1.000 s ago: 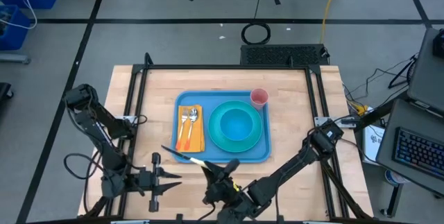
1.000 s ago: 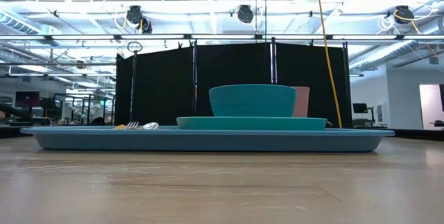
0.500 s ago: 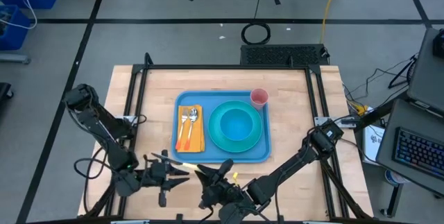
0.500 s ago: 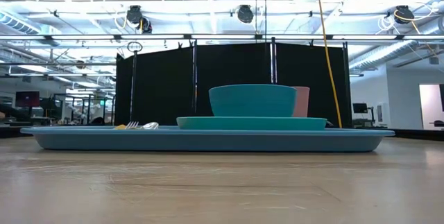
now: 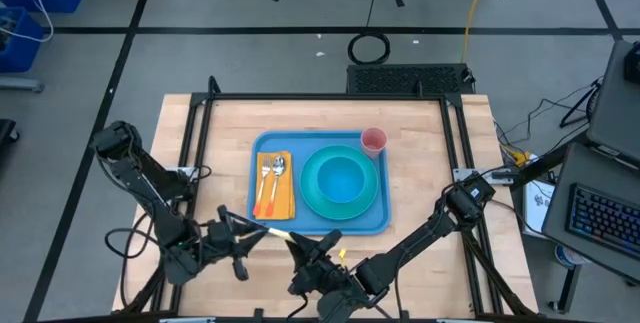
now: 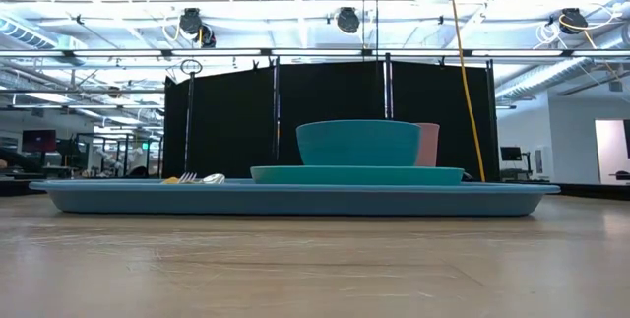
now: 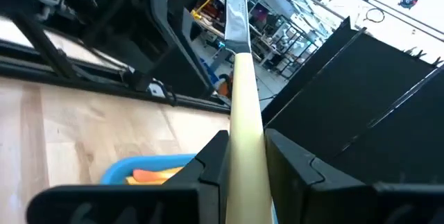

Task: Set up tray
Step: Put the orange knife on the yellow napkin

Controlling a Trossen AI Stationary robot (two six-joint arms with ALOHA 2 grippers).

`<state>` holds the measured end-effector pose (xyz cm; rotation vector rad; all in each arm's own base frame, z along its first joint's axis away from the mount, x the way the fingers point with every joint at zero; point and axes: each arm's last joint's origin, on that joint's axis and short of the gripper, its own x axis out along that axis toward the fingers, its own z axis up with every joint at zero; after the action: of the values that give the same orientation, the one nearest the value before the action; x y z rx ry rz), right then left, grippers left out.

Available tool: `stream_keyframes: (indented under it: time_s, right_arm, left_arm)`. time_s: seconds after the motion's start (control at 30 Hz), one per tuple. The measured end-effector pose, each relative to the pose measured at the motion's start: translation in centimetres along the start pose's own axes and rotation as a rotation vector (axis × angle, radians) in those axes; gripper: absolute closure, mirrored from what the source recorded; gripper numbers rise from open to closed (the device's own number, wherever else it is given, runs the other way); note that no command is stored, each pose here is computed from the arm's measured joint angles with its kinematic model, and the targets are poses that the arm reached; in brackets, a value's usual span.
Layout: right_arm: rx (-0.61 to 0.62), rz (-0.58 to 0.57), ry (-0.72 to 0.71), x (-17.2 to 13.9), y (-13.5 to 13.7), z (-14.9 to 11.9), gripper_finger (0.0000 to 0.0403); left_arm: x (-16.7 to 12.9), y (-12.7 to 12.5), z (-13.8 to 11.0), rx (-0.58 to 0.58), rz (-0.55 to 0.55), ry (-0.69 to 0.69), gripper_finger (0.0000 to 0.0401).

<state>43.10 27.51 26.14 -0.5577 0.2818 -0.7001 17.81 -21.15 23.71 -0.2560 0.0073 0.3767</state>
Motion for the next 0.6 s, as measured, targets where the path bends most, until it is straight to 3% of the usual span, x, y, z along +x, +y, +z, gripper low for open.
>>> stream_keyframes:
  time_s: [0.3, 0.4, 0.6]
  right_arm:
    - [0.009, 0.011, -0.010, 0.79, -0.23, 0.24, 0.0343]
    - [0.010, 0.030, -0.016, 0.88, -0.20, 0.25, 0.0343]
    - [0.011, 0.031, -0.017, 0.87, -0.20, 0.26, 0.0343]
  left_arm:
    - [-0.19, -0.03, 0.03, 0.096, 0.010, -0.008, 0.0322]
    - [-0.20, -0.18, -0.28, 0.151, -0.076, 0.038, 0.0322]
    - [-0.05, -0.14, -0.57, 0.087, -0.113, 0.075, 0.0322]
